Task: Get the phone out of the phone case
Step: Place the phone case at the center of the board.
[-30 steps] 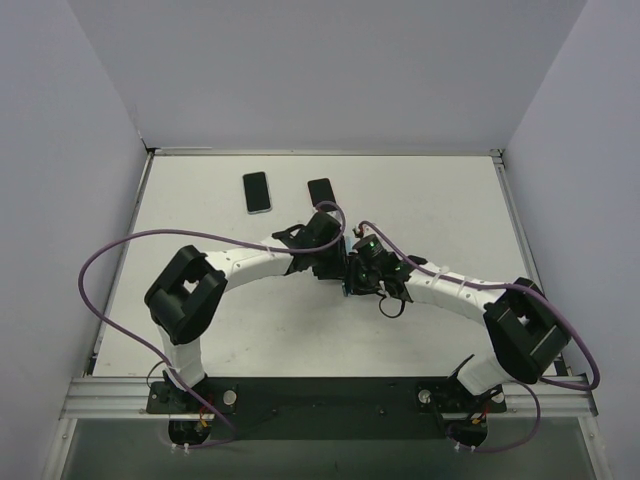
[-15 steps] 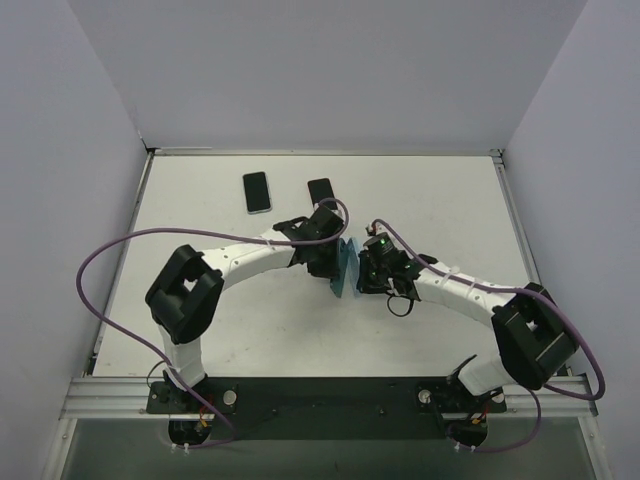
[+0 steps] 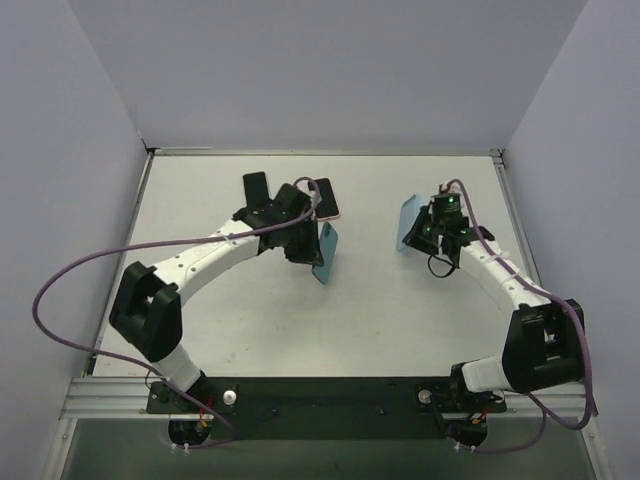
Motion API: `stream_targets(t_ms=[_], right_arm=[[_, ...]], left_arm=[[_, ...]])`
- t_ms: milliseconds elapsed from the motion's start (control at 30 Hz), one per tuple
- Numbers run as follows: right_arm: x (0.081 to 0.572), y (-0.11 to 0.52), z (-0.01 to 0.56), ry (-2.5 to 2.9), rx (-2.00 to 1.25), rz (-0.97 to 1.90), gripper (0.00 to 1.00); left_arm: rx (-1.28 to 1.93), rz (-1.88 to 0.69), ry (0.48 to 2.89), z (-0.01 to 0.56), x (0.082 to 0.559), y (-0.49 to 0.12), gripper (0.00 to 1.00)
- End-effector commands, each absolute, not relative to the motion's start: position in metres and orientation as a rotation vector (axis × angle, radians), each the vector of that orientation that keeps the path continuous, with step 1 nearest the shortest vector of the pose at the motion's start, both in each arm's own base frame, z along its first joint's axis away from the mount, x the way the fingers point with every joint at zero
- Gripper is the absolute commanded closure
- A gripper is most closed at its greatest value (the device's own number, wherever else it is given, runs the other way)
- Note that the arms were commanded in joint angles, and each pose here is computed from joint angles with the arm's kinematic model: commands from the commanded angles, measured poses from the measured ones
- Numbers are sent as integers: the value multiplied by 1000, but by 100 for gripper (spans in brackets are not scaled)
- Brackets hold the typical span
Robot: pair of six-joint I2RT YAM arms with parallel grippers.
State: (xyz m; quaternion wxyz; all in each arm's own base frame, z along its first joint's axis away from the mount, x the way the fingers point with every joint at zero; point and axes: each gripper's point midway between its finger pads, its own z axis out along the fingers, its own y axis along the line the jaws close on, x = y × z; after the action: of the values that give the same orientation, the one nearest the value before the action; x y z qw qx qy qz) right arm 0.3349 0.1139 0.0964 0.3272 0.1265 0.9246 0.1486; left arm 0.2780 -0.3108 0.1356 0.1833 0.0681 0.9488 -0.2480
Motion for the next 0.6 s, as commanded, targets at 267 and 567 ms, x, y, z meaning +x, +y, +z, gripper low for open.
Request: stream_targets(t_ms=[267,567], right_arm=[[437,-14,124,2088,954,649,100],[402,-78,65,2107,1284,428,39]], left_arm=[[-64,-1107,2372,198,321,-214,100],[-360,-1079,2328,174,339,-136,100]])
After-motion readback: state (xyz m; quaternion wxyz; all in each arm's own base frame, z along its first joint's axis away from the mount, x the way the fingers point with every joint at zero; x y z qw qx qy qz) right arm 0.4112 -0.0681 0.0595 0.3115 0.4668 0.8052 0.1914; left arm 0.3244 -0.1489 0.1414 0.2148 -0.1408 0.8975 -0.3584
